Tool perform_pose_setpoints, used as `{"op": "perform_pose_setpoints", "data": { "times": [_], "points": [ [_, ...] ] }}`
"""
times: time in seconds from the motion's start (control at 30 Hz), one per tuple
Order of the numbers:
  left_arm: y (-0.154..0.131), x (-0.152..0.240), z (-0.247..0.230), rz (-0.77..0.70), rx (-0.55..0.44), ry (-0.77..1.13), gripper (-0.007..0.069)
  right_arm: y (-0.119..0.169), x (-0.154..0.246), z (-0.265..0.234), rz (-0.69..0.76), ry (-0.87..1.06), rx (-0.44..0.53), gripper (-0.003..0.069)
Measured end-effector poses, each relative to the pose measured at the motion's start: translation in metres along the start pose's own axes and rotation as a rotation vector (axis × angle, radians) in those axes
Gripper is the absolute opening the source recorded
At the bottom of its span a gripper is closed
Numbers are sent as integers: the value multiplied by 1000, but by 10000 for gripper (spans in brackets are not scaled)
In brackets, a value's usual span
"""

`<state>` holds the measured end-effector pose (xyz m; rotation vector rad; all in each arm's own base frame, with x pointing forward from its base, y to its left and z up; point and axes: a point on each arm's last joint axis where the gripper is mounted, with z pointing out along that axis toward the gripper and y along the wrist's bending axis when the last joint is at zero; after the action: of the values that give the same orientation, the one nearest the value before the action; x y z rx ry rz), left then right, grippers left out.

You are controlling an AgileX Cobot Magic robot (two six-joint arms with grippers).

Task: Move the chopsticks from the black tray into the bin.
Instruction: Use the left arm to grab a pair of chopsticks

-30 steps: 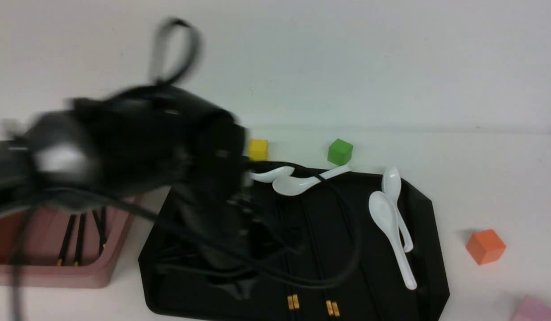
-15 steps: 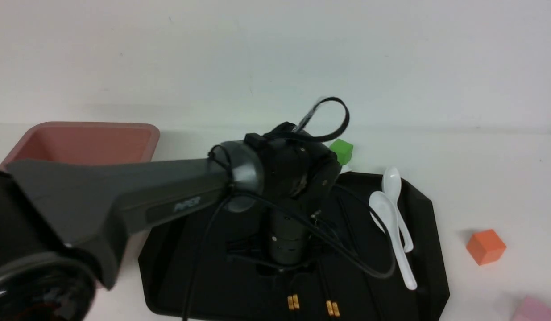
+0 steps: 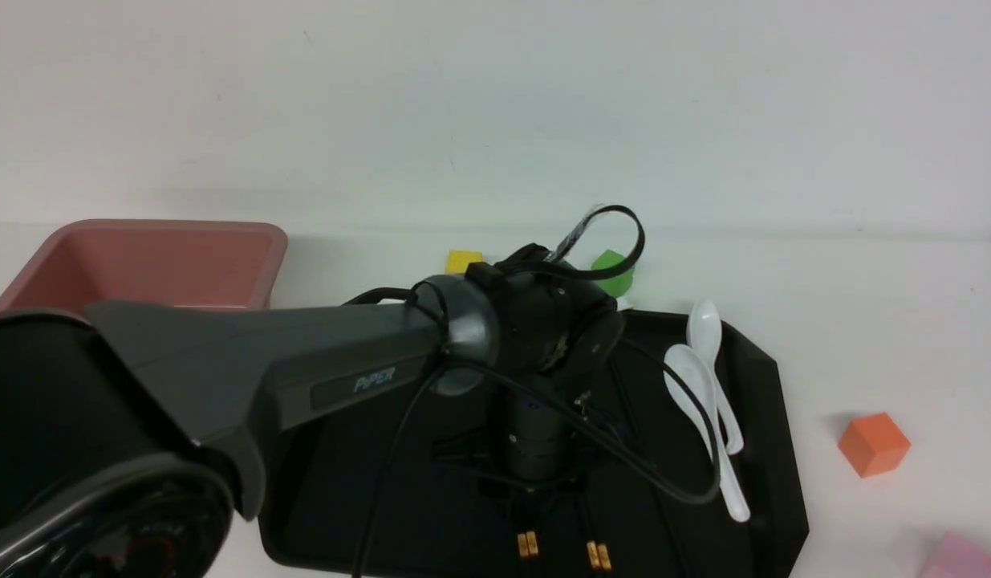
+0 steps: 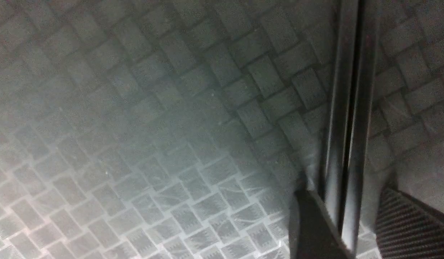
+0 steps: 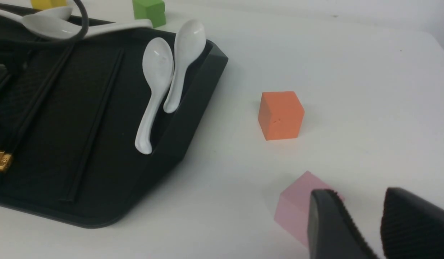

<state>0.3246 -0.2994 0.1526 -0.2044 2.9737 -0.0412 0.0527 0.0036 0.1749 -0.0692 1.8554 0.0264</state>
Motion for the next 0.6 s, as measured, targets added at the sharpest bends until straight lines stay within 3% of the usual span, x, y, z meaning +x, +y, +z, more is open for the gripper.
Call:
{"op": "perform_pose_setpoints", "data": {
  "times": [0.13,0.33,0.6],
  "points": [
    [0,0,0,1,-3,-1,267,0,0,0,0,0,0,240],
    [-2,-1,-1,16,3,-5,106,0,0,0,0,0,0,240],
    [6,-2,-17,53,-42,-26,112,0,0,0,0,0,0,240]
  ]
}}
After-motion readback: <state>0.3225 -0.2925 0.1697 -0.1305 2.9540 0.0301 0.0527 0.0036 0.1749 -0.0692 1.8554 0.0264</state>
